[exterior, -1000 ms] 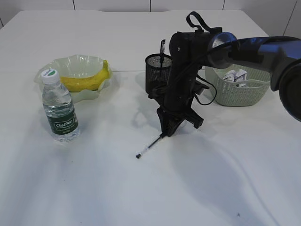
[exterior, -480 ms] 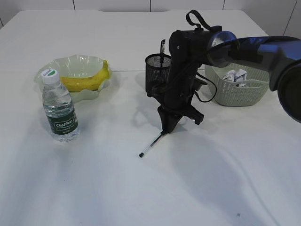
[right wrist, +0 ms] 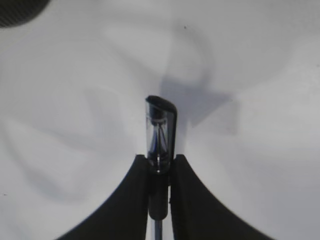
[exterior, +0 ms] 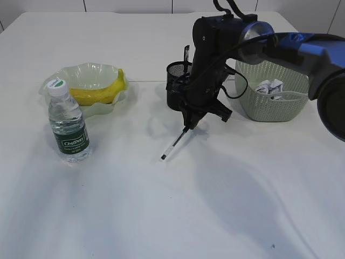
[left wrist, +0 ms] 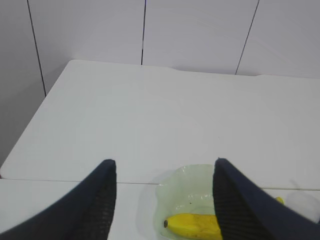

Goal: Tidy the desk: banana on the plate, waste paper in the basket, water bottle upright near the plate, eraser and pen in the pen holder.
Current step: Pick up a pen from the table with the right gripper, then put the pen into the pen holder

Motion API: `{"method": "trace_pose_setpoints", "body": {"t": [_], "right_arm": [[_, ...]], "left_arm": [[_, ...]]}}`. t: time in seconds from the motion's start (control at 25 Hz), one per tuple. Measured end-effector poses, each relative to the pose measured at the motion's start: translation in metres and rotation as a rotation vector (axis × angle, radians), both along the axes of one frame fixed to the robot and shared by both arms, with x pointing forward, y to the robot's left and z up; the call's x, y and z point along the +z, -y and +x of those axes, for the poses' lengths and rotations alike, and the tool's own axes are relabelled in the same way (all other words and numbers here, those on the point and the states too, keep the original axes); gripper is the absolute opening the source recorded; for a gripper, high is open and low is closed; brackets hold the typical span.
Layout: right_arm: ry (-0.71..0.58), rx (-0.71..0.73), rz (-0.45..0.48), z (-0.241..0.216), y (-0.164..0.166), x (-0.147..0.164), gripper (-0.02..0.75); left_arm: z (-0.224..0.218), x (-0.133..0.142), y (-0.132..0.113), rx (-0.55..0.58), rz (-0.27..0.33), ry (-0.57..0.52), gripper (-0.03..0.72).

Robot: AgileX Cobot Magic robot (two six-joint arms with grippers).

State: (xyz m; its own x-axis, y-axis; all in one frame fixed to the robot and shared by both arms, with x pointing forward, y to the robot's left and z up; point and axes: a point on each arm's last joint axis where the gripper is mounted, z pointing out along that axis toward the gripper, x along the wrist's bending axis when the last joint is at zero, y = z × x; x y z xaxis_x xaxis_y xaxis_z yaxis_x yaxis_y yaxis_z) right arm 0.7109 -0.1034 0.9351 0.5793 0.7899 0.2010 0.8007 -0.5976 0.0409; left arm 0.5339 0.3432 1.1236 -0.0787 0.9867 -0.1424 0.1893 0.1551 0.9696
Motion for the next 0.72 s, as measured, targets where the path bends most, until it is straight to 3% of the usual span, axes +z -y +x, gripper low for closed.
{"method": "trace_pose_setpoints", "body": {"t": [0.24,0.48,0.72], "right_arm": [[0.202,0.049,0.004,0.018,-0.002,0.029,0.076],[0.437,0.148,-0.064,0.034,0.001,0.065,0.074],[0.529,0.167,-0.07,0.039,0.001,0.084,0.073]], "left_arm": [[0.0,0.0,0.0,0.0,0.0,0.0,0.425],[0.0,0.0,0.0,0.0,0.0,0.0,0.425],[0.003,-0.004,-0.001,0.0,-0.002,-0.013,0.425]]}}
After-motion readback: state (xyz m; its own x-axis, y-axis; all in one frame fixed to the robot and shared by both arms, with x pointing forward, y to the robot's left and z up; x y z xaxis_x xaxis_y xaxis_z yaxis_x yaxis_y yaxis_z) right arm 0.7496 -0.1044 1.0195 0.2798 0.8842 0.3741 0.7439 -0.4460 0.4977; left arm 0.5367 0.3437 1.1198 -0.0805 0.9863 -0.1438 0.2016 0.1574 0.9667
